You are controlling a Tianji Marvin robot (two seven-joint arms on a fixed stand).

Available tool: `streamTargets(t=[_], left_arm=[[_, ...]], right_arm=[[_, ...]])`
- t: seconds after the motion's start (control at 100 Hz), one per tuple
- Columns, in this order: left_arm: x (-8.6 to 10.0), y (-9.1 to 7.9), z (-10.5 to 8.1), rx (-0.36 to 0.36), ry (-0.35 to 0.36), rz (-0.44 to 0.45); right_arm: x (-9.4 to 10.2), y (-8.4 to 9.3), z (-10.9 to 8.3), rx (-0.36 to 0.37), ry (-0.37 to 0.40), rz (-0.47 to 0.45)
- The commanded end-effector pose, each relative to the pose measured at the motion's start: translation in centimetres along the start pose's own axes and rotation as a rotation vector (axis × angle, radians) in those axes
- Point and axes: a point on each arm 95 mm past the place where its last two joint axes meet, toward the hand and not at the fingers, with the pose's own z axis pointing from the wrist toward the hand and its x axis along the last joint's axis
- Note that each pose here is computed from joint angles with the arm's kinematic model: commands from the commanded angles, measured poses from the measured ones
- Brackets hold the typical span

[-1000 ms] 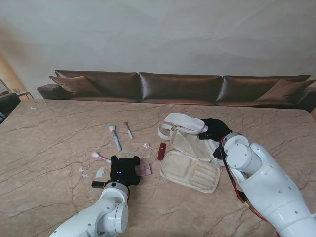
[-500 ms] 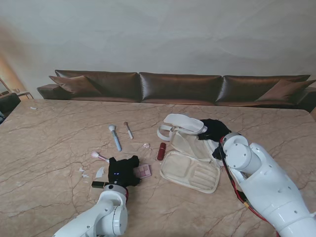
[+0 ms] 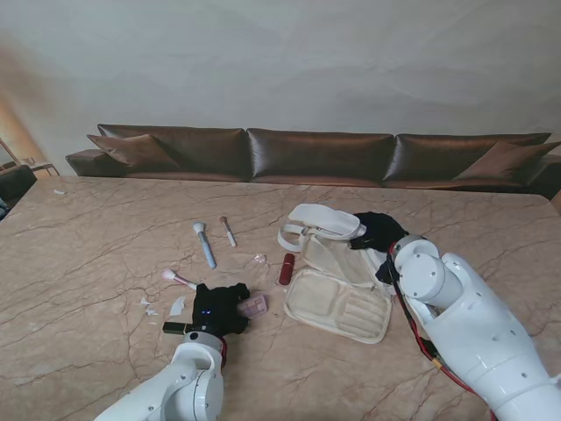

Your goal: Pack the cosmetics bag

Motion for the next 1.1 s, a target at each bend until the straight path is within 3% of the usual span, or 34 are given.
streamTargets(t=[0.0, 0.28, 0.7, 1.09], left_arm=[[-0.3, 1.1, -0.9, -0.024, -0.010, -0.010], [-0.2, 0.4, -1.2, 0.010, 0.004, -0.075], [0.1, -2.5, -1.3, 0.111, 0.089, -0.117], [3.3, -6.5, -2.2, 0.271, 0.162, -0.197]], right_arm=[[0.4, -0.3, 0.0, 0.010, 0.008, 0.003], [0.5, -0.3, 0.1, 0.014, 0.013, -0.001], [1.2, 0.3, -0.9, 0.073, 0.037, 0.003], [1.4, -1.1, -1.6, 0.126, 0.055, 0.002]])
